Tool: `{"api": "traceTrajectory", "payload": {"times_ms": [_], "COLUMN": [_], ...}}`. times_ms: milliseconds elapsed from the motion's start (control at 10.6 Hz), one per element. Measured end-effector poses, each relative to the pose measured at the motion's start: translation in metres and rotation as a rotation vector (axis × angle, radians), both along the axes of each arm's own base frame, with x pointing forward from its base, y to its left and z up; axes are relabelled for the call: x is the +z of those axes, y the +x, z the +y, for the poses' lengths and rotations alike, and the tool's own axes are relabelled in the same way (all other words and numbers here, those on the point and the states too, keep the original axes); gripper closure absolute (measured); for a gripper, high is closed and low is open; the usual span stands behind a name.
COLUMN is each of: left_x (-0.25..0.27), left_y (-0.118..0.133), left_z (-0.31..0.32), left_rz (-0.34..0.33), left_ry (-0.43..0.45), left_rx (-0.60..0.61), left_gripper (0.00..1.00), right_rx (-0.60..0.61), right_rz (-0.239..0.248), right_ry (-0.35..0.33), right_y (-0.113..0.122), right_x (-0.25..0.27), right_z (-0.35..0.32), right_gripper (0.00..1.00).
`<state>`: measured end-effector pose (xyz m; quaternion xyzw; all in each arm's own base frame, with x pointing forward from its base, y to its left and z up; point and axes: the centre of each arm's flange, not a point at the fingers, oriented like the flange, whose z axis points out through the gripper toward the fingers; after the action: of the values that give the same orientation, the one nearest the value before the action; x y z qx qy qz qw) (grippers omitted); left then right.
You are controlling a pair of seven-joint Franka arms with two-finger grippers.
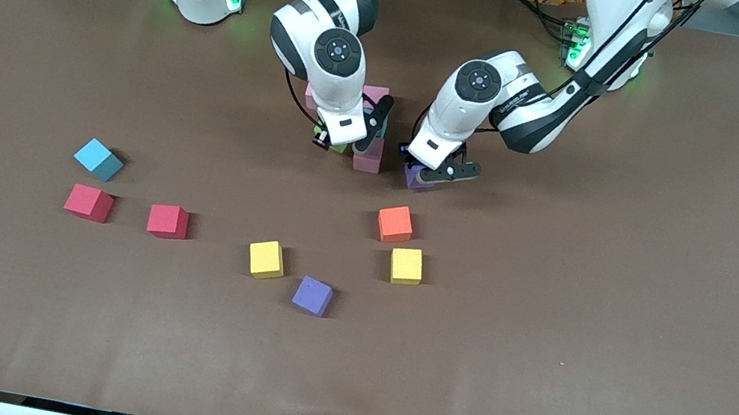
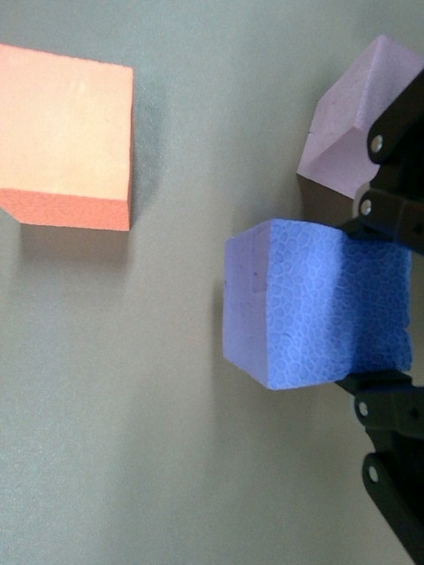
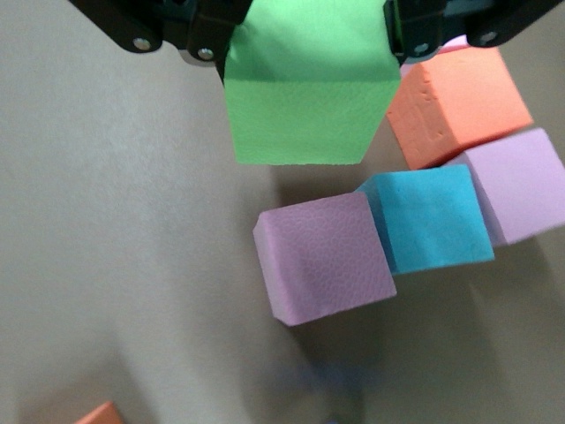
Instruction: Form number 2 with 11 blocks
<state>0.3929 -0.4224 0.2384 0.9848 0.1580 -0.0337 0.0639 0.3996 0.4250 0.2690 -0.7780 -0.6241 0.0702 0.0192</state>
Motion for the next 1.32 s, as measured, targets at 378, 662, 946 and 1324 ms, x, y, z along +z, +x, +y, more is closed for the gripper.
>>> {"api": "traceTrajectory", "payload": {"times_ms": [378,662,946,1324], "left_x": [0.000,-0.001,-0.001,0.001], "left_y": [0.000,-0.001,-0.001,0.000], "left_z": [0.000,0.000,0.000,-0.002], "left_rz": [0.002,0.003,0.003,0.002], "left_ry": [0.002,0.004,0.004,0.000], "left_rx": [0.001,0.001,0.001,0.005], "left_gripper": [0.46,0.46,0.46,0.46], "right_rx": [0.139,0.162,0.168,0.165], "right_rz": [0.002,0.005,0.027,0.025], "right_ry": [0.024,0.027,0.013,0.016], "right_y": [0.007,0.003,-0.002,-0.003], "right_x": [-0.008,-0.017,-0.035,-0.042], "right_z": [-0.014,-0.011,-0.010,0.003], "right_gripper": [0.41,0.41,0.41,0.41]}}
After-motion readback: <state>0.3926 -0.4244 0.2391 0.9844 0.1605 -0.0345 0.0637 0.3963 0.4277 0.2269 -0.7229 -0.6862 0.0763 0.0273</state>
